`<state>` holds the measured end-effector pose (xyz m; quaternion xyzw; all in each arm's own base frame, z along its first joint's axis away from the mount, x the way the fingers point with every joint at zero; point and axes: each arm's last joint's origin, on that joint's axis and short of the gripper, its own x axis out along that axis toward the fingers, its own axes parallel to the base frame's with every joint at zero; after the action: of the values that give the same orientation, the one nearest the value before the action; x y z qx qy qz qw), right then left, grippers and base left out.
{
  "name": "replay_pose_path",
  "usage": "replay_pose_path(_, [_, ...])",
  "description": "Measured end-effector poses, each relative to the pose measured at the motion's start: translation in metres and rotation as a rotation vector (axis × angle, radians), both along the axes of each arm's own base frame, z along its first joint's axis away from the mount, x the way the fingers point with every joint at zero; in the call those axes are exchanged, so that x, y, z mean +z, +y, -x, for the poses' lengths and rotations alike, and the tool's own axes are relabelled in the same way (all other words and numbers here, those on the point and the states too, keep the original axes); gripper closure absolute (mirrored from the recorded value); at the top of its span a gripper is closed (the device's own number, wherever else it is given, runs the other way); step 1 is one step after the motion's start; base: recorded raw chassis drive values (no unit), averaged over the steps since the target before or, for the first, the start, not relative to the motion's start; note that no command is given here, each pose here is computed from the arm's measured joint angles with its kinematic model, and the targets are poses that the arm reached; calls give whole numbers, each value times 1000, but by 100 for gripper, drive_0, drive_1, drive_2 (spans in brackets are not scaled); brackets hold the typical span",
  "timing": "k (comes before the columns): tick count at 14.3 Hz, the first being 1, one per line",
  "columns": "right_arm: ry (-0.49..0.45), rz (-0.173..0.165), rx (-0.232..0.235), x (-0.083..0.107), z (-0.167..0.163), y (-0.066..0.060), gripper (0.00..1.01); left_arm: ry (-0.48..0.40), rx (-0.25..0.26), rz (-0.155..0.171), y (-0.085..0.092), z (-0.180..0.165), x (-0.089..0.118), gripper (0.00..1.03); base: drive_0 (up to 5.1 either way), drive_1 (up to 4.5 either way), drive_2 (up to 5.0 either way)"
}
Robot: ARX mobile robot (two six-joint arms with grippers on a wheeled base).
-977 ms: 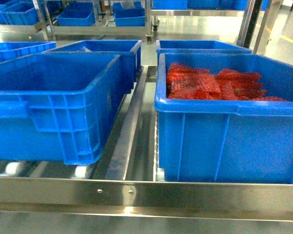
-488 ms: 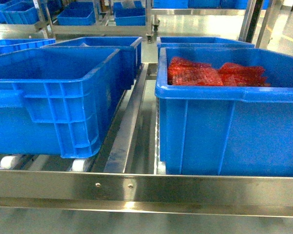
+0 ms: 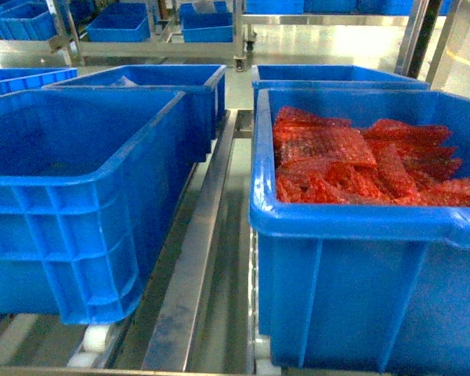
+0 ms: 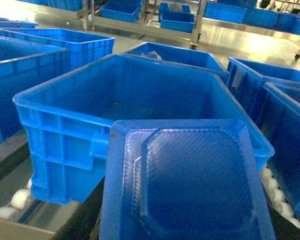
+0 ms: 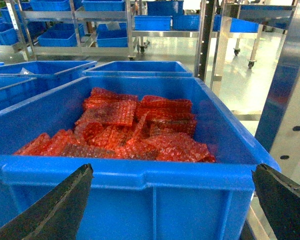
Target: Pick blue part to blue bin on bottom shelf
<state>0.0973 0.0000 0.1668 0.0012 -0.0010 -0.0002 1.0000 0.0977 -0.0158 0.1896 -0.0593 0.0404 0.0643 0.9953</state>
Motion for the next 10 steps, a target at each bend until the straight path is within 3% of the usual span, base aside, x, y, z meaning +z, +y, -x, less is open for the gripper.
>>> replay_pose_path(9, [1, 0, 0, 0, 0, 0, 3, 4, -2, -1, 0, 0, 0, 60, 0, 414, -414])
replay_pose_path(10, [0, 0, 0, 0, 0, 0, 3, 4, -2, -1, 0, 0, 0, 60, 0, 0, 0])
